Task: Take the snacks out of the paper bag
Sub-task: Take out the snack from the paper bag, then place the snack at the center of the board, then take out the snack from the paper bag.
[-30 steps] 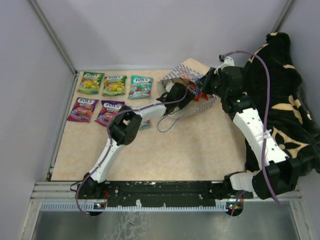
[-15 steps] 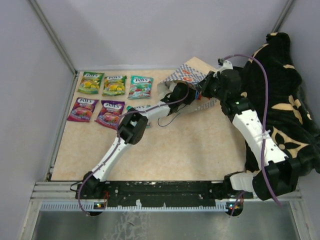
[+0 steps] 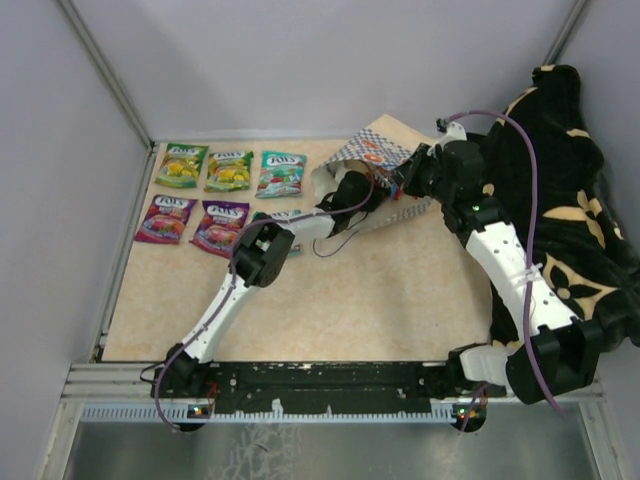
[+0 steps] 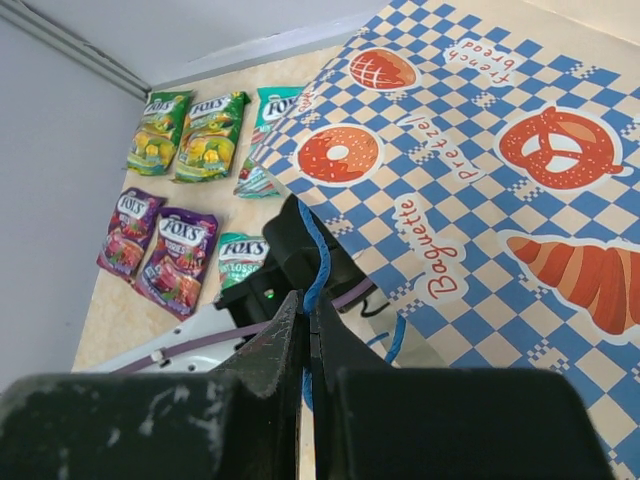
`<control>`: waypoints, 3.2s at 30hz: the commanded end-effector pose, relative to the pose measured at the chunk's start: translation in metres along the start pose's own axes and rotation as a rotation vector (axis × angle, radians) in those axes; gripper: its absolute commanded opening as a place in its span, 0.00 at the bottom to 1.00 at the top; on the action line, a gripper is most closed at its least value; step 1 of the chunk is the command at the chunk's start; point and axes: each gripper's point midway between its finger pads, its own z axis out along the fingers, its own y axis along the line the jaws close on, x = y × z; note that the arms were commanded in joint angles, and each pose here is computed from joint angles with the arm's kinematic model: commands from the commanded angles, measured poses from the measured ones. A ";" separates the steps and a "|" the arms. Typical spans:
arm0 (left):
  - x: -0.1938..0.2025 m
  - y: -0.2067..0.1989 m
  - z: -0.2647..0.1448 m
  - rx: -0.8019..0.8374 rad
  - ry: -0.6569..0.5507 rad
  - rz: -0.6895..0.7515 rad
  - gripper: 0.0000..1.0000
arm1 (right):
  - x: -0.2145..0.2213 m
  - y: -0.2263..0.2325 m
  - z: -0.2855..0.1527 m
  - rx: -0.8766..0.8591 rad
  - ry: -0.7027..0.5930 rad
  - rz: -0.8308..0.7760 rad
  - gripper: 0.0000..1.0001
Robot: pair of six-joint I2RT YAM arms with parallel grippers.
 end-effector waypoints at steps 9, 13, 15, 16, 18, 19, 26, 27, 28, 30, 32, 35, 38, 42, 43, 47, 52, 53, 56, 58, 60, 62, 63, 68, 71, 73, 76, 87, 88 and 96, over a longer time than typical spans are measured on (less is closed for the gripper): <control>-0.032 -0.084 -0.130 0.228 -0.042 0.210 0.00 | -0.042 0.014 -0.010 -0.009 -0.122 -0.028 0.01; -0.012 -0.087 -0.178 0.279 0.041 0.272 0.00 | -0.047 0.004 -0.003 0.036 -0.138 -0.027 0.01; -0.003 -0.092 -0.202 0.312 0.088 0.308 0.00 | -0.048 0.000 0.002 0.049 -0.143 -0.025 0.01; 0.003 -0.095 -0.213 0.337 0.108 0.325 0.00 | -0.047 -0.003 0.005 0.056 -0.142 -0.024 0.01; 0.010 -0.104 -0.237 0.404 0.150 0.343 0.00 | -0.048 -0.007 0.010 0.065 -0.140 -0.021 0.01; 0.014 -0.105 -0.249 0.435 0.169 0.351 0.00 | -0.048 -0.008 0.013 0.066 -0.138 -0.021 0.01; 0.013 -0.083 -0.328 0.486 0.239 0.460 0.00 | -0.055 -0.015 0.017 0.082 -0.152 -0.021 0.01; 0.014 -0.073 -0.339 0.473 0.261 0.470 0.00 | -0.057 -0.016 0.017 0.088 -0.157 -0.022 0.01; 0.015 -0.068 -0.352 0.481 0.285 0.482 0.00 | -0.057 -0.019 0.018 0.094 -0.159 -0.025 0.01; 0.017 -0.059 -0.377 0.501 0.339 0.508 0.00 | -0.059 -0.024 0.019 0.104 -0.163 -0.030 0.01; 0.023 -0.048 -0.398 0.506 0.386 0.531 0.00 | -0.060 -0.029 0.020 0.108 -0.164 -0.028 0.01; 0.035 -0.024 -0.421 0.481 0.471 0.564 0.00 | -0.062 -0.036 0.024 0.095 -0.167 -0.026 0.01; 0.050 0.011 -0.430 0.397 0.576 0.574 0.00 | -0.063 -0.038 0.029 0.070 -0.166 -0.035 0.02; 0.070 0.054 -0.436 0.306 0.732 0.558 0.00 | -0.063 -0.038 0.036 0.054 -0.155 -0.048 0.02; 0.073 0.063 -0.435 0.283 0.764 0.562 0.00 | -0.063 -0.037 0.037 0.048 -0.151 -0.053 0.02; 0.067 0.110 -0.419 0.079 0.810 0.586 0.00 | -0.062 -0.037 0.037 0.039 -0.139 -0.069 0.02; 0.039 0.133 -0.394 -0.062 0.763 0.692 0.16 | -0.064 -0.041 0.030 0.061 -0.146 -0.100 0.03; 0.032 0.135 -0.391 -0.093 0.751 0.719 0.29 | -0.064 -0.042 0.029 0.068 -0.148 -0.104 0.03; 0.006 0.126 -0.384 -0.172 0.681 0.812 0.79 | -0.069 -0.047 0.023 0.087 -0.161 -0.108 0.03; -0.016 0.095 -0.377 -0.150 0.580 0.870 0.99 | -0.072 -0.048 0.021 0.093 -0.171 -0.107 0.03; -0.035 0.051 -0.370 -0.087 0.471 0.914 1.00 | -0.074 -0.047 0.020 0.092 -0.179 -0.103 0.03; -0.052 0.000 -0.365 -0.034 0.339 0.935 1.00 | -0.074 -0.046 0.020 0.088 -0.180 -0.093 0.03; -0.058 -0.024 -0.361 -0.003 0.280 0.943 1.00 | -0.074 -0.045 0.020 0.083 -0.183 -0.090 0.02; -0.037 -0.137 -0.347 0.297 0.144 1.026 1.00 | -0.069 -0.042 0.020 0.062 -0.181 -0.059 0.02; -0.015 -0.182 -0.327 0.428 0.131 0.999 0.99 | -0.065 -0.042 0.020 0.054 -0.177 -0.040 0.01; -0.012 -0.191 -0.301 0.415 0.121 0.948 0.94 | -0.062 -0.042 0.019 0.049 -0.169 -0.024 0.01; -0.014 -0.186 -0.254 0.351 0.081 0.919 0.88 | -0.058 -0.037 0.017 0.026 -0.161 0.003 0.00; -0.017 -0.125 -0.165 0.261 -0.200 0.847 0.68 | -0.054 -0.031 0.008 0.005 -0.162 0.043 0.00; -0.019 -0.122 -0.160 0.249 -0.229 0.850 0.70 | -0.054 -0.030 0.008 0.003 -0.159 0.047 0.00; -0.017 -0.099 -0.126 0.251 -0.333 0.645 1.00 | -0.055 -0.027 0.005 -0.004 -0.164 0.065 0.00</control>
